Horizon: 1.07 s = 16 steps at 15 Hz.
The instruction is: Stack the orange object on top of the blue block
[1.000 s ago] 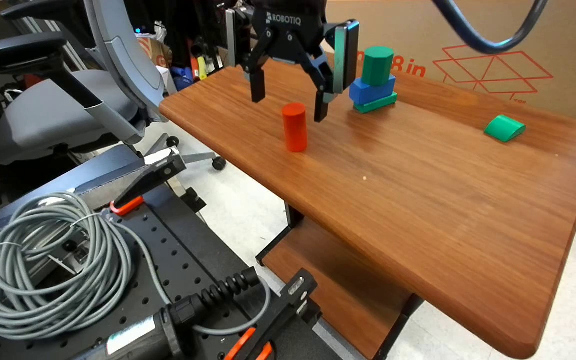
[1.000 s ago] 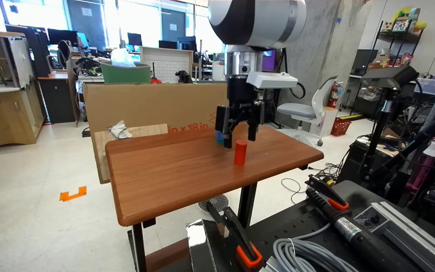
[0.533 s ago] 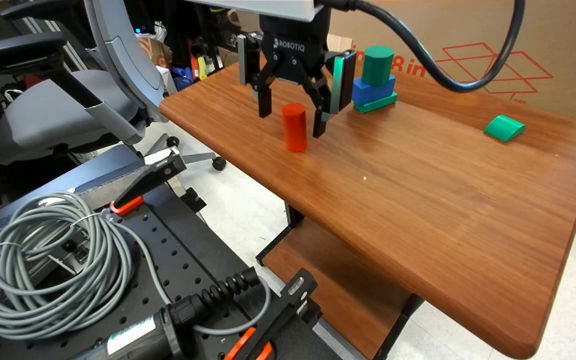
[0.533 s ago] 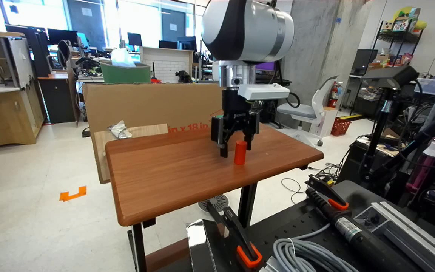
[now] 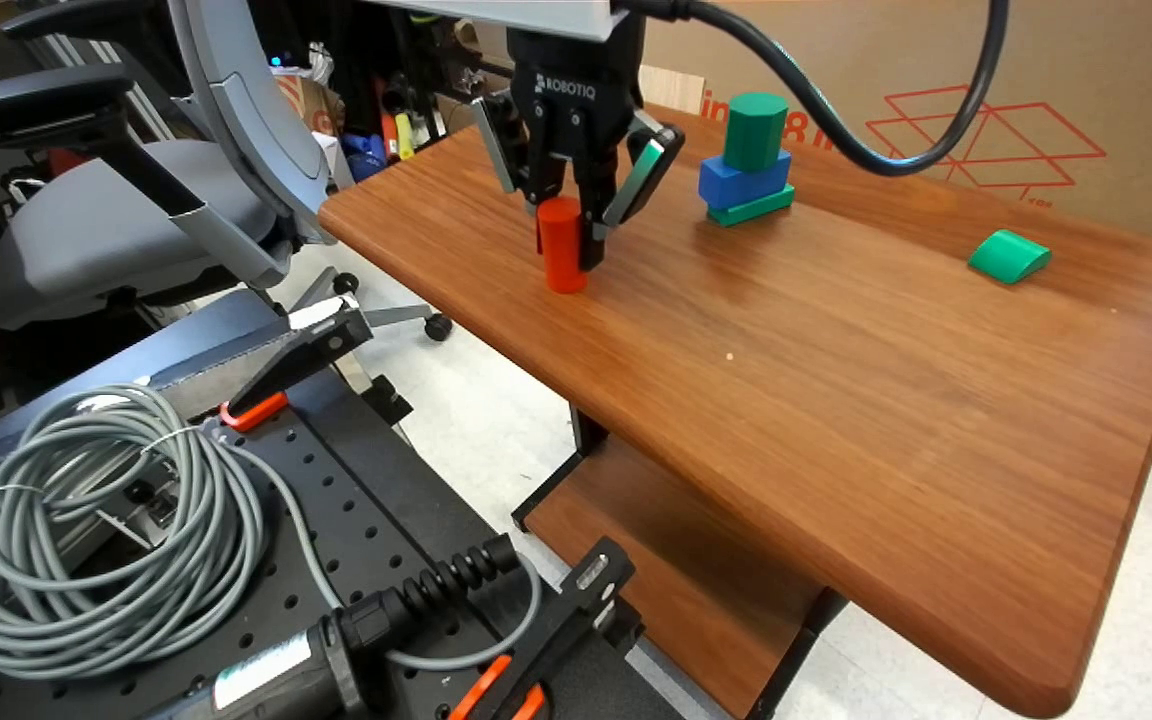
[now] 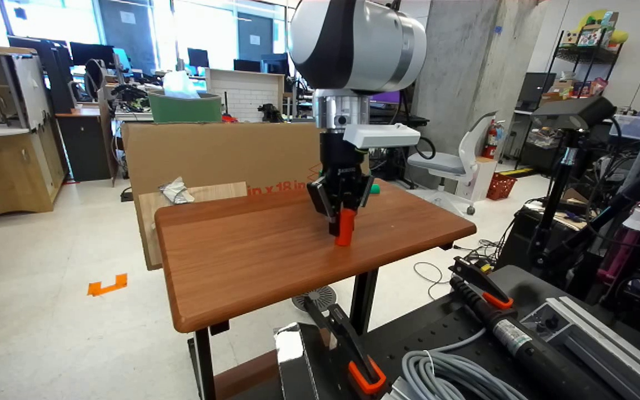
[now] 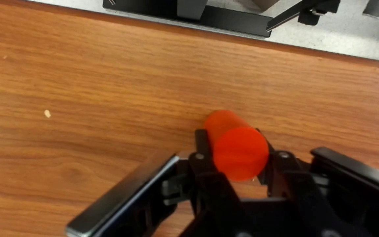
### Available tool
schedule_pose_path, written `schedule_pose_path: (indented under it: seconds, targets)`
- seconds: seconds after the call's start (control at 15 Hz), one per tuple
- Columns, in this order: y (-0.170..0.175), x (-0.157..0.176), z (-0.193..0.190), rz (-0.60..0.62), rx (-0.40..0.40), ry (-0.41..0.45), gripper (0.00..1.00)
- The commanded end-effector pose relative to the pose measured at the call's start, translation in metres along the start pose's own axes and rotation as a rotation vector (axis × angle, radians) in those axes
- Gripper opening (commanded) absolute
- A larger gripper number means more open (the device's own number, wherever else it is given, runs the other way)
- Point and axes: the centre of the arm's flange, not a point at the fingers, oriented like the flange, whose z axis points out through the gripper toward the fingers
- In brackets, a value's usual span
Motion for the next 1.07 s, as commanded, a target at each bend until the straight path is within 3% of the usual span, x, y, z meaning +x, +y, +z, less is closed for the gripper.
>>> schedule_pose_path:
  seconds: [0.0, 0.67, 1.0]
  targets:
    - [-0.001, -0.005, -0.013, 0.000, 0.001, 0.018, 0.08]
    - [0.012, -0.004, -0.115, 0.080, -0.024, 0.180, 0.08]
    - [0.041, 0.024, -0.147, 0.160, -0.005, 0.167, 0.08]
